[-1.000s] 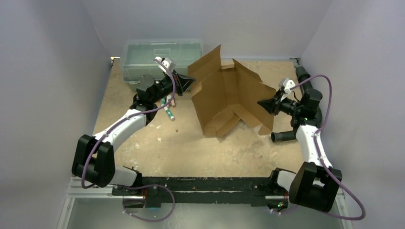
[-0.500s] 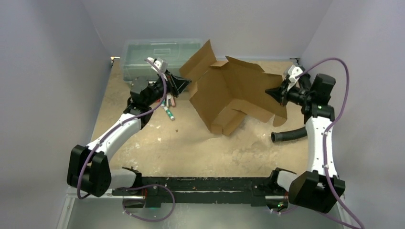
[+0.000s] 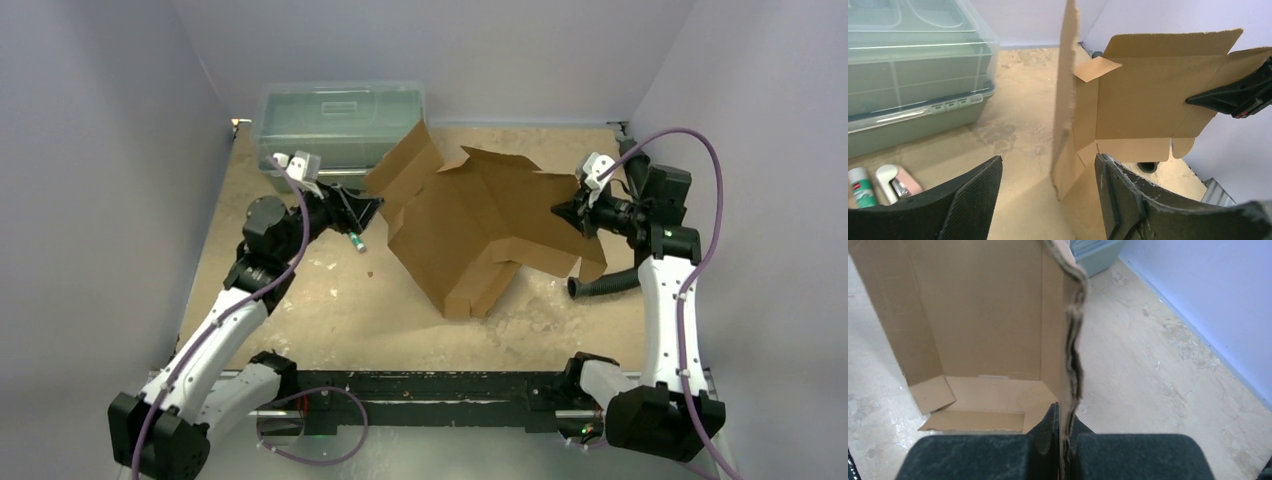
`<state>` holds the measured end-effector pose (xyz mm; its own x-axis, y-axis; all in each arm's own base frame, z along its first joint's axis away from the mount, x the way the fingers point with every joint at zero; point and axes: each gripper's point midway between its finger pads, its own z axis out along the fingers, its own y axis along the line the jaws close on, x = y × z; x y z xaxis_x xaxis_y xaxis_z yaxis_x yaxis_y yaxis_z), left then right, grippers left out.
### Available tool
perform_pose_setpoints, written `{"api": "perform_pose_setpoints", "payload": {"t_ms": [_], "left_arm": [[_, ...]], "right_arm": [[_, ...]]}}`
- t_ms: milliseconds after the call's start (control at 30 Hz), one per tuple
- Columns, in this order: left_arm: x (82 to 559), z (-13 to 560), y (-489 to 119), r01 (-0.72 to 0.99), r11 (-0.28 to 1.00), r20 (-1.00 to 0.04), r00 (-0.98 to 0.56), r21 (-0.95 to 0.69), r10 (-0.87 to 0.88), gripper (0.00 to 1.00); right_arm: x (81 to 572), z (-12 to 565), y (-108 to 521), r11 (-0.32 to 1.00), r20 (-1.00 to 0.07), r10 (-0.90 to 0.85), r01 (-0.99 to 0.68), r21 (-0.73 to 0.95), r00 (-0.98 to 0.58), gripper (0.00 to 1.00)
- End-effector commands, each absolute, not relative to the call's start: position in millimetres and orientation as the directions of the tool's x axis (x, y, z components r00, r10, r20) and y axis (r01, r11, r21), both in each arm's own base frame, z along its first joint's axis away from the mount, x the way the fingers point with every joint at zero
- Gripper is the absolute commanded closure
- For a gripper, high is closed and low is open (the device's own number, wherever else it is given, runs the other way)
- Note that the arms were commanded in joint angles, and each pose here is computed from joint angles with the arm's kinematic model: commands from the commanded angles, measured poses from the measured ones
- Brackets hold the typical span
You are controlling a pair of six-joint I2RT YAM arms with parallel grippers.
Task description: Fold the paper box
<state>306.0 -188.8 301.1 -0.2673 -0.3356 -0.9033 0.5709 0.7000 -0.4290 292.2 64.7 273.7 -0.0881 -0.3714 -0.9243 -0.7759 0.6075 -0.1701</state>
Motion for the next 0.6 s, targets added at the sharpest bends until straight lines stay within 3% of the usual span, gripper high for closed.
{"api": "perform_pose_setpoints", "payload": {"t_ms": [0, 233, 567], "left_arm": [[287, 308, -165, 0.522, 0.768, -0.929, -0.212, -0.37, -0.303, 0.29], [276, 317, -123, 0.322, 0.87, -0.923, -0.22, -0.374, -0.315, 0.11], [296, 309, -124, 0.221, 0.877, -0.88, -0.322, -0.427, -0.348, 0.16]], "right_arm": [[293, 283, 62, 0.603, -0.903, -0.427, -0.758, -0.248, -0.045, 1.0], [295, 290, 58, 0.611, -0.885, -0.466, -0.723, -0.323, 0.001, 1.0], [290, 289, 62, 0.593, -0.883, -0.468, -0.731, -0.338, 0.028, 1.0]]}}
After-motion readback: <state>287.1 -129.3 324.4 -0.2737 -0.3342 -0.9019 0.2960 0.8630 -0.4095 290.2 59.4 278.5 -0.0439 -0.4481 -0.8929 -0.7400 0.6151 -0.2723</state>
